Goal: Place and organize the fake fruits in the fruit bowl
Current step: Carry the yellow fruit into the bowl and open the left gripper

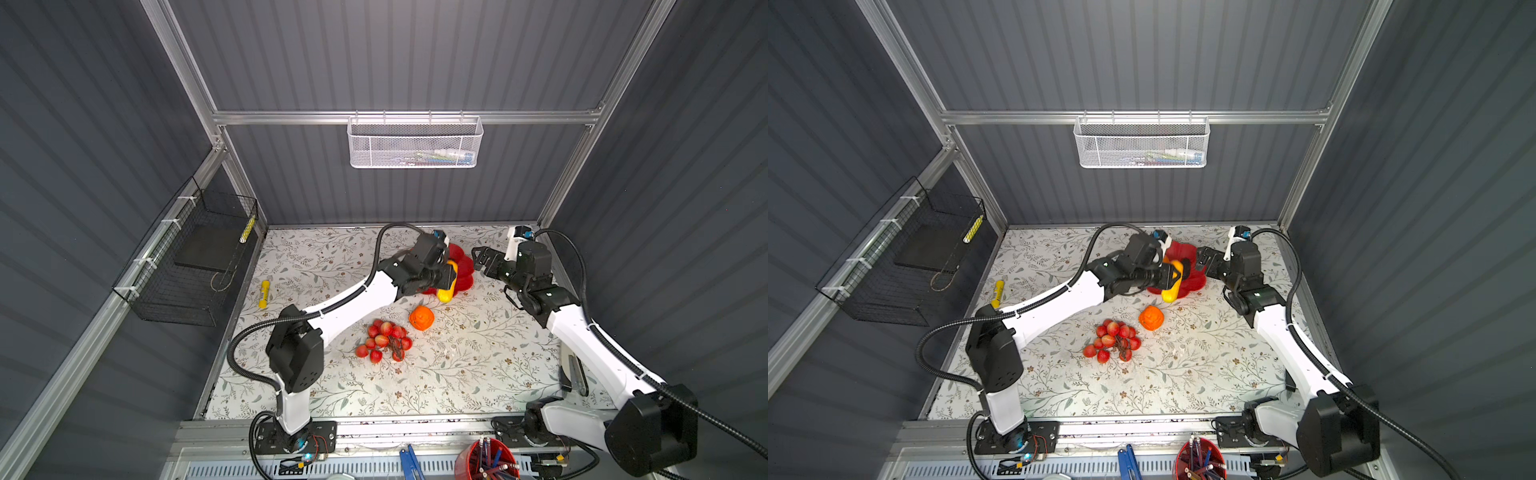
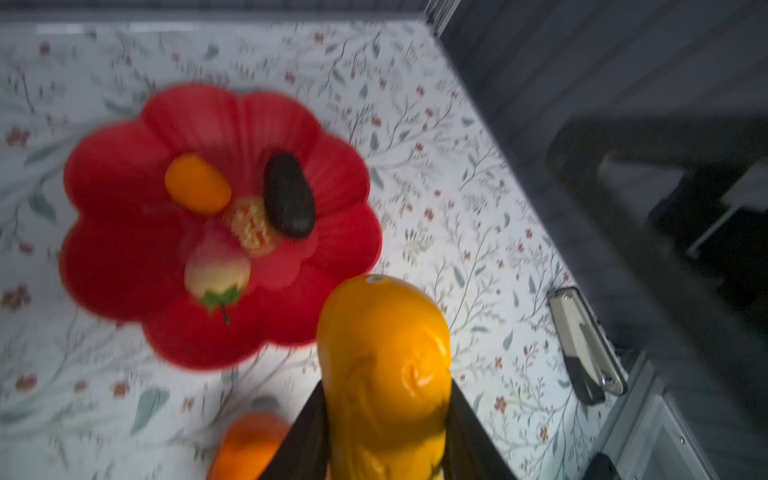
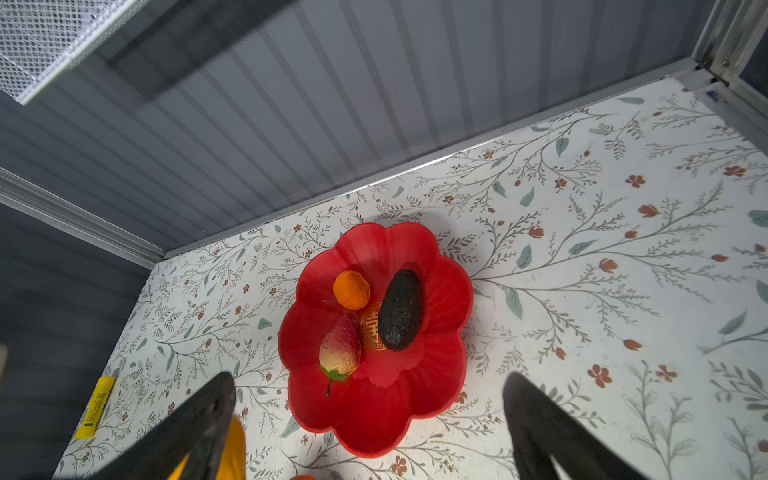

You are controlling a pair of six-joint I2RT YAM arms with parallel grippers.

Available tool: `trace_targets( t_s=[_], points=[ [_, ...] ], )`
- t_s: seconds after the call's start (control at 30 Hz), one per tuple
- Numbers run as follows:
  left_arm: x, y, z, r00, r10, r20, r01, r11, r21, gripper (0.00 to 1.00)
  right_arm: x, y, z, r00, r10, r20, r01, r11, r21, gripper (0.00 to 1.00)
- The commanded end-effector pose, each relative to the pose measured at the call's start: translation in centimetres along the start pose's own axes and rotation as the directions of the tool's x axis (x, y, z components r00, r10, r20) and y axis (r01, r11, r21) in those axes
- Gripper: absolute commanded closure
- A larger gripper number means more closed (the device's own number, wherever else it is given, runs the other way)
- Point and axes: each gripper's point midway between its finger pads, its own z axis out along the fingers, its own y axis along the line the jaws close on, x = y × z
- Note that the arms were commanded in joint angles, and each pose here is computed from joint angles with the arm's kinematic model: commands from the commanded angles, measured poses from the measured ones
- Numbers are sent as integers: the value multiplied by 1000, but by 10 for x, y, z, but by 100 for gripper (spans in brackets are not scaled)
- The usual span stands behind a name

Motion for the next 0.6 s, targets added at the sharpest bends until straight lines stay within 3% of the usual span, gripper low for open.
trace_targets(
  t_s=[0.0, 0.23, 0.57],
  points=[
    [14, 25, 33, 992, 77, -96, -82, 996, -43, 73, 3, -9, -11, 1000, 12, 13, -12, 1000, 27, 1],
    [-4, 68, 86, 997, 31, -66, -36, 996, -82, 73, 15, -18, -24, 1000, 5, -4, -5, 999, 48, 1],
    [9, 112, 130, 997, -68, -37, 61, 985, -160, 68, 18, -21, -27, 1000, -1, -15, 2, 998, 57, 1]
  ],
)
